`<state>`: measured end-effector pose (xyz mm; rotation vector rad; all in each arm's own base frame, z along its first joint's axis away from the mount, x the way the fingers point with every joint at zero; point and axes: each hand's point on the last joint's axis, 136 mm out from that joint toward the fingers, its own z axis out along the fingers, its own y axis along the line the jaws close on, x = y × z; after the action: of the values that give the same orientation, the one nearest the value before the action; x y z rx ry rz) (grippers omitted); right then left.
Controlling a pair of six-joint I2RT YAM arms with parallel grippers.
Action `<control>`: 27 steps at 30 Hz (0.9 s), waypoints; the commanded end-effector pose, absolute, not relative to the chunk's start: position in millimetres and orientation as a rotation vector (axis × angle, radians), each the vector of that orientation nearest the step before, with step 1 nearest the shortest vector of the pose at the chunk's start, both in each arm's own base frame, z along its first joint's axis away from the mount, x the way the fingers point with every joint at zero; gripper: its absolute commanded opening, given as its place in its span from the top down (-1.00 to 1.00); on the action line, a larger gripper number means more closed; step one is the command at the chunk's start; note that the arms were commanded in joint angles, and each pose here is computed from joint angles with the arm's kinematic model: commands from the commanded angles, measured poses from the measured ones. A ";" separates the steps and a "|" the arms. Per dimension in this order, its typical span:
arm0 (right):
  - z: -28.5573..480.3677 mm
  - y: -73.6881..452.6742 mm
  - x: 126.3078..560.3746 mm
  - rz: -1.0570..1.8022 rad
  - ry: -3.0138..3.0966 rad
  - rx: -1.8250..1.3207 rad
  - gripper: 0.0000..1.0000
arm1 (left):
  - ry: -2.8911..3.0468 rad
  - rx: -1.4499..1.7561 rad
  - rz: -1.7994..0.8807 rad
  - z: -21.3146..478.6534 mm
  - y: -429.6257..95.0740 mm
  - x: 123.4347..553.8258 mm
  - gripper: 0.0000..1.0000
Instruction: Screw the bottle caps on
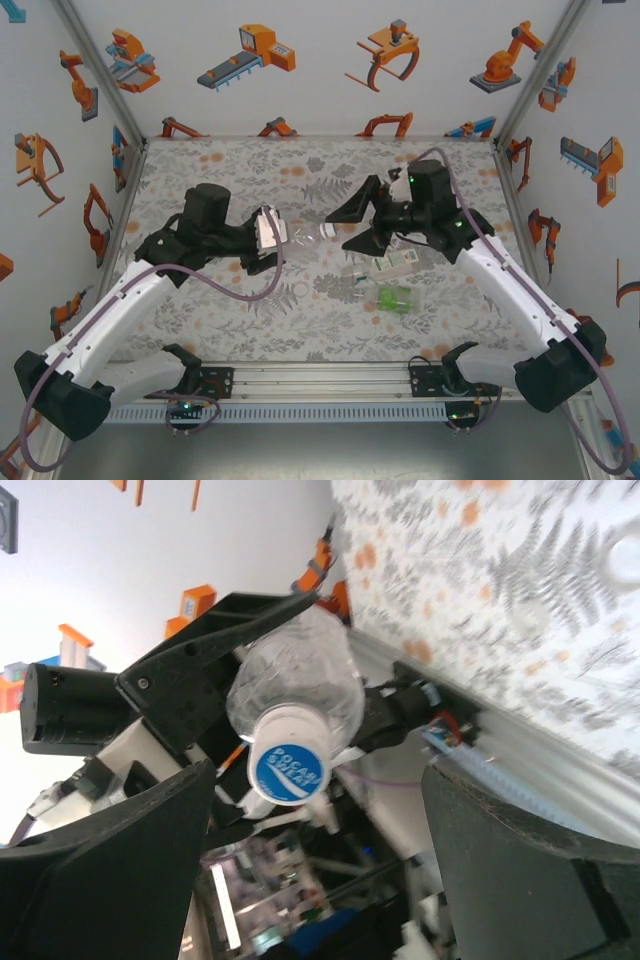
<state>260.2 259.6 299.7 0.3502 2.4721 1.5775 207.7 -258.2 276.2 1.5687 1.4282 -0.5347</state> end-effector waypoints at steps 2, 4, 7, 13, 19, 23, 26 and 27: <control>333.0 238.9 254.2 1.354 2.305 -0.146 -0.45 | 1.395 1.542 -0.579 287.1 -259.8 199.8 1.00; 344.6 239.0 252.8 1.288 2.203 -0.330 -0.41 | 1.399 1.534 -0.584 287.7 -259.4 199.1 1.00; 360.4 244.9 243.6 1.241 2.002 -0.615 -0.32 | 1.403 1.526 -0.616 287.1 -261.2 196.7 1.00; 391.5 251.2 175.2 1.090 1.240 -1.282 -0.32 | 1.359 1.541 -0.725 293.1 -266.8 182.6 1.00; 398.7 260.9 177.4 1.051 1.066 -1.386 -0.21 | 1.333 1.566 -0.842 297.7 -274.4 172.6 1.00; 399.8 270.1 180.6 1.062 1.046 -1.404 -0.20 | 1.329 1.571 -0.864 298.5 -276.7 172.1 1.00; 394.3 272.7 179.3 1.068 1.054 -1.424 -0.15 | 1.333 1.570 -0.865 299.5 -277.4 174.0 1.00; 391.1 273.1 179.7 1.061 1.061 -1.427 -0.11 | 1.331 1.571 -0.863 299.7 -277.6 174.3 1.00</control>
<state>191.8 273.2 370.6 -1.3686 1.2109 1.1120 180.2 -274.0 281.3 1.5726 1.3902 -0.8189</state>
